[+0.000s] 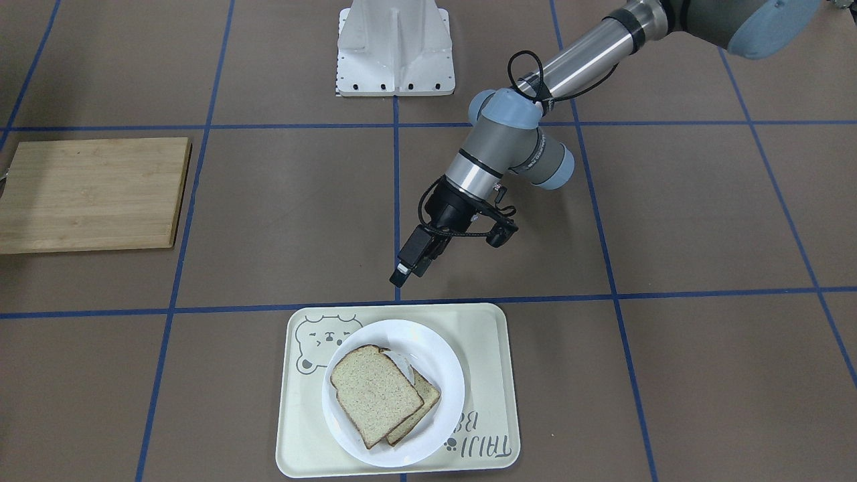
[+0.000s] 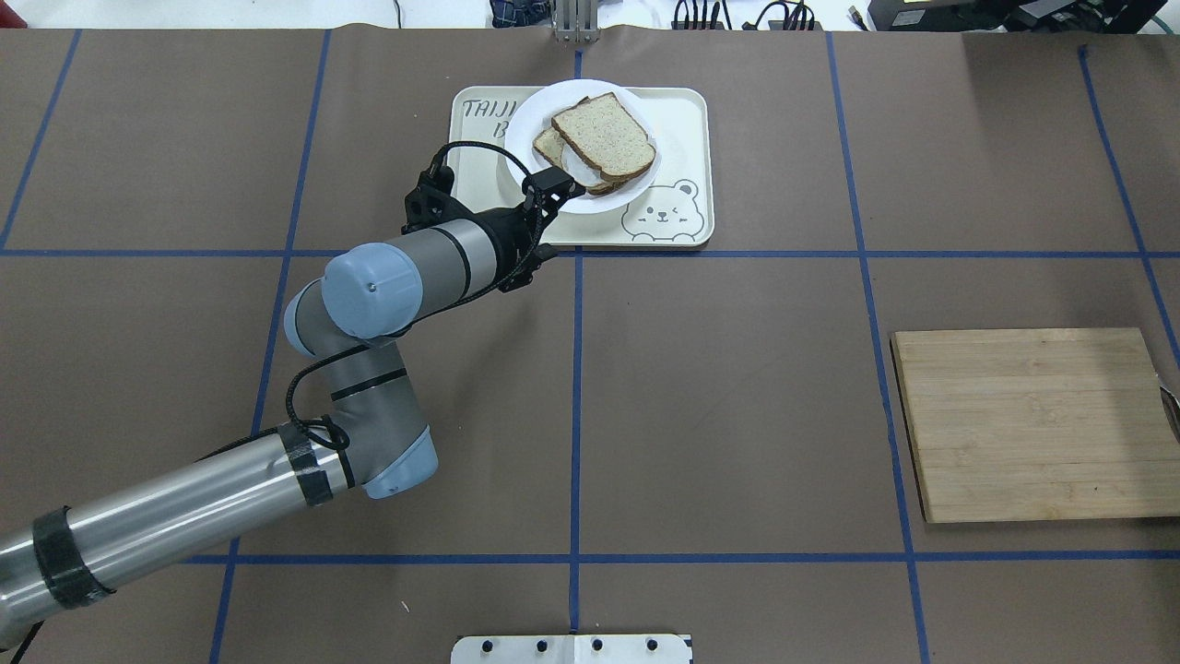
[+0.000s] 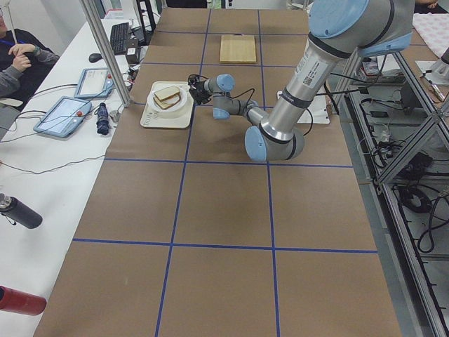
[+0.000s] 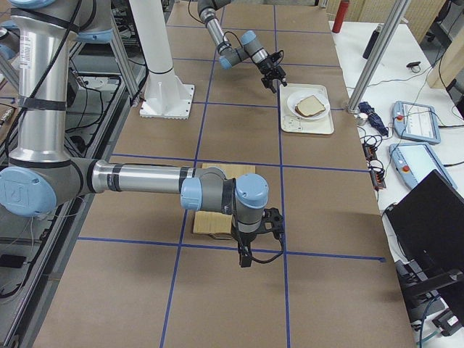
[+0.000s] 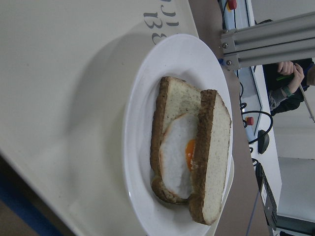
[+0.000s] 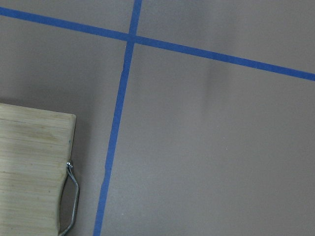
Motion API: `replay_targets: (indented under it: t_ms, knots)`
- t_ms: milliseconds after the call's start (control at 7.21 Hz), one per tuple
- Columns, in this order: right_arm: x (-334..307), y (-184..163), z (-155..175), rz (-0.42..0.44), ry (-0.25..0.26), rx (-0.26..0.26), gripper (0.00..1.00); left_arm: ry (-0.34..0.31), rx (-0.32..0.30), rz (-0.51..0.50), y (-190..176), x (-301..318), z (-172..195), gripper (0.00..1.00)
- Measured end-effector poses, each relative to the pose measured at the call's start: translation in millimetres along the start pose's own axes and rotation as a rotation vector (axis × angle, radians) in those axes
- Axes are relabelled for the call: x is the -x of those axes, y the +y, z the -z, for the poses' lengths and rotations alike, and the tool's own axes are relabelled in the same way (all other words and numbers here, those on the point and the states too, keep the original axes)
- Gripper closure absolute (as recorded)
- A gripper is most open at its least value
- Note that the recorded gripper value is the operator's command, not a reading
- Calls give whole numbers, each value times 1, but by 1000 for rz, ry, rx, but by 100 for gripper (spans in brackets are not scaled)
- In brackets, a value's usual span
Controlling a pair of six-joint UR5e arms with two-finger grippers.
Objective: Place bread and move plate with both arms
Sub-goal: 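Release the plate and withdraw the left gripper out of view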
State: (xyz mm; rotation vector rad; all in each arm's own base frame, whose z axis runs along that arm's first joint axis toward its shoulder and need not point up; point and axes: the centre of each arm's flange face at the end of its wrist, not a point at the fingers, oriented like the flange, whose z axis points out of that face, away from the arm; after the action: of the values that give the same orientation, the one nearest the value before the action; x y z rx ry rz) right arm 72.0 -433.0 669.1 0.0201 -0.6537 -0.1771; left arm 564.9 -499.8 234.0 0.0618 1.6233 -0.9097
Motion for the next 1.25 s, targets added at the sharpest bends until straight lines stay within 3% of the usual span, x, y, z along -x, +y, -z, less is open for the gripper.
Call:
replay_targets:
  t_ms: [277,555,832,1249]
  knots:
    - [0,0,0,1,0,0,0,-69,154,-231,-8,14,42,2]
    - [0,1,-1,2,0,2,0,-185,235,-493,-61,24,83,2]
    - [-1,3,-2,1,0,3,0,-357,269,-800,-131,44,144,2]
    - [-1,3,-2,-1,0,4,0,-609,335,-1146,-268,65,245,2]
